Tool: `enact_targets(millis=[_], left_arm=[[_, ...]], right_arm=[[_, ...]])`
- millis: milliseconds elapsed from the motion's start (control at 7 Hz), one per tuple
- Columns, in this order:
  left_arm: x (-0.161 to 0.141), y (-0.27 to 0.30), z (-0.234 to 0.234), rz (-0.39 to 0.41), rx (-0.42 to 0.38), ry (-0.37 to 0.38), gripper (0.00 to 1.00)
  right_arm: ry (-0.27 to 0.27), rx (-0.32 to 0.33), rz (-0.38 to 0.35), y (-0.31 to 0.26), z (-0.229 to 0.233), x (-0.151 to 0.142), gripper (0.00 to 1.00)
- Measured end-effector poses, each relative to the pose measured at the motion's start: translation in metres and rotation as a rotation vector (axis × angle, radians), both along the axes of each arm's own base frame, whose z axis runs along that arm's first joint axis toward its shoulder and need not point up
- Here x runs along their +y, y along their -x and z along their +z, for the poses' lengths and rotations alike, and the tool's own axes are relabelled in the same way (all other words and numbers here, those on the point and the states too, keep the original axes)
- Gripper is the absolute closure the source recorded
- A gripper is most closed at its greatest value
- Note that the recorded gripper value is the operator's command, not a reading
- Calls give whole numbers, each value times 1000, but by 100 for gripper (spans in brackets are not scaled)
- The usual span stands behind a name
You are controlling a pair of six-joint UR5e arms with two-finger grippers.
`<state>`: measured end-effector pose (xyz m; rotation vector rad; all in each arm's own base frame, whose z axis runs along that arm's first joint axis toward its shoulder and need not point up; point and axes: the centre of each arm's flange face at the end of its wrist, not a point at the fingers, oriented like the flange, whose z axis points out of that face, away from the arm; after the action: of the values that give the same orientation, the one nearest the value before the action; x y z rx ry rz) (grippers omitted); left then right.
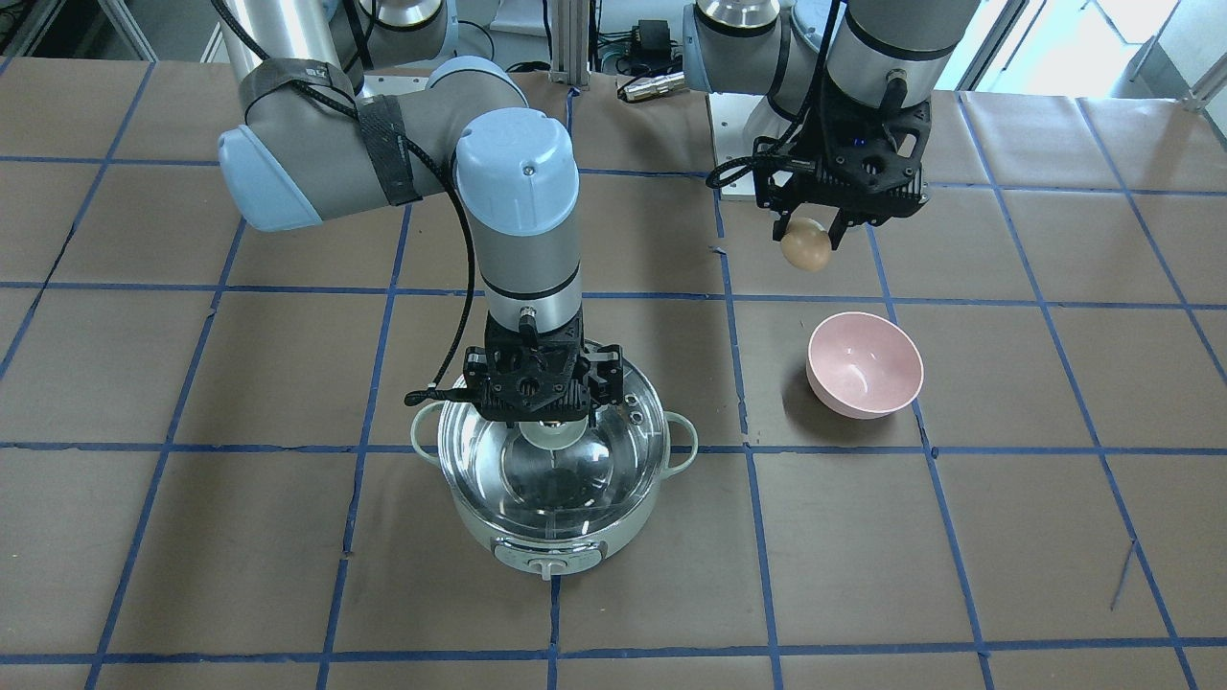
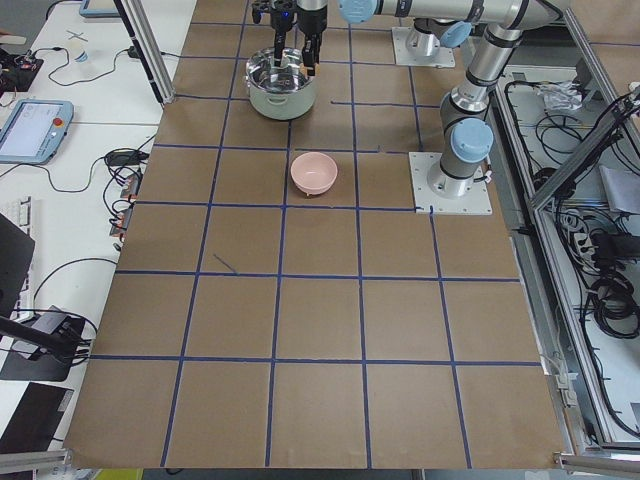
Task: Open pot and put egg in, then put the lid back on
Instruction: 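Grasp the glass lid knob with the right gripper, then lift the lid with the right gripper while the left carries the egg over the pot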
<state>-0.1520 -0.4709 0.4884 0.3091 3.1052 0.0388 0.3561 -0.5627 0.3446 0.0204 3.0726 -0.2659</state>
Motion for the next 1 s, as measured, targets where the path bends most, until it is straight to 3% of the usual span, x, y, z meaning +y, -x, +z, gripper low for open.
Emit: enact_targets(millis=[429, 714, 1000], left_arm=[[0, 0, 0, 0, -1, 0, 98], [1, 0, 0, 0, 0, -1, 98], [1, 0, -1, 0, 0, -2, 98]], right_arm=[[13, 20, -1, 1, 6, -2, 81], [27, 44, -3, 6, 17, -5, 81], [37, 60, -16, 36, 67, -7, 81]])
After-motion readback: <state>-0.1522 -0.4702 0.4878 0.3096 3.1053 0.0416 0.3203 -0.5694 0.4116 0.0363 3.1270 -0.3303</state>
